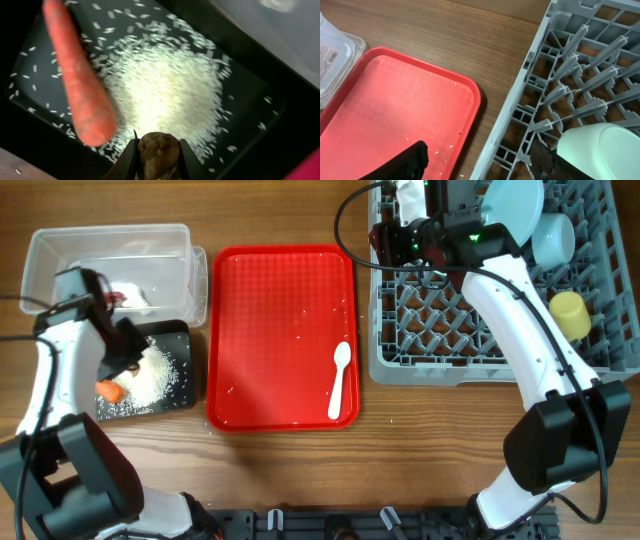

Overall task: Sort waste into correct bins and load items into the dishwasher rack
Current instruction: 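Carry the food scrap left and drop it onto the black tray, then move the right gripper over the white spoon on the red tray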

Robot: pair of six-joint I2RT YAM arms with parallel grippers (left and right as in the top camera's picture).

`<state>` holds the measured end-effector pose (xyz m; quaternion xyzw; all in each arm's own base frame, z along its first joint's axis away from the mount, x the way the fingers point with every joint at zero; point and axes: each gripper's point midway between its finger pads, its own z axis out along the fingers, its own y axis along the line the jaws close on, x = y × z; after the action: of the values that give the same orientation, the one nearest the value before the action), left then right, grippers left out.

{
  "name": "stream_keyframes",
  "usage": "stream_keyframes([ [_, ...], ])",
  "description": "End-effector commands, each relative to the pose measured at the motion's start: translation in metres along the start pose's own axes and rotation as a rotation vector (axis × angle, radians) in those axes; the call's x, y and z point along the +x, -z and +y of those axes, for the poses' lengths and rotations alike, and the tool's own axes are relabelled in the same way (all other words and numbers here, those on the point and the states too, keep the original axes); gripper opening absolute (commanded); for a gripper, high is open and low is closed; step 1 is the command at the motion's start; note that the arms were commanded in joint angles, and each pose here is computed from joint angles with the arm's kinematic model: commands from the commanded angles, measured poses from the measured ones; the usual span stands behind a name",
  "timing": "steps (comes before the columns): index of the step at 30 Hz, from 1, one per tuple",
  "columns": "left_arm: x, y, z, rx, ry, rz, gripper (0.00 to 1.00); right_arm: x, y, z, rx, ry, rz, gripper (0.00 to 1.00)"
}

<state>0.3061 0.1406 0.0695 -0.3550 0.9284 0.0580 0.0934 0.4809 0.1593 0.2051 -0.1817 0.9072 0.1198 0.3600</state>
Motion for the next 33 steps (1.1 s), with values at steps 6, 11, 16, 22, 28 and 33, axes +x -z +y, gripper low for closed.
stream_keyframes([
  [6, -0.002, -0.024, 0.012, -0.012, 0.073, 0.054, 0.12, -0.002, 0.004, -0.001, 0.01, -0.012, -0.01, 0.68],
  [11, 0.001, -0.032, 0.012, -0.02, 0.07, 0.077, 0.3, -0.002, 0.004, -0.001, 0.01, -0.013, -0.007, 0.68],
  [16, 0.001, -0.032, 0.012, -0.02, 0.07, 0.08, 0.46, -0.002, 0.004, -0.001, 0.01, -0.013, -0.007, 0.69],
  [22, 0.001, -0.017, -0.003, 0.083, 0.077, 0.069, 0.58, 0.002, 0.004, 0.003, 0.005, -0.01, 0.011, 0.69],
  [28, -0.009, 0.026, -0.019, 0.215, 0.079, -0.024, 0.59, 0.016, 0.001, 0.038, 0.024, 0.061, 0.074, 0.71],
  [33, -0.014, 0.052, -0.019, 0.247, 0.079, -0.098, 0.66, 0.038, -0.001, 0.095, -0.022, 0.091, 0.152, 0.71],
])
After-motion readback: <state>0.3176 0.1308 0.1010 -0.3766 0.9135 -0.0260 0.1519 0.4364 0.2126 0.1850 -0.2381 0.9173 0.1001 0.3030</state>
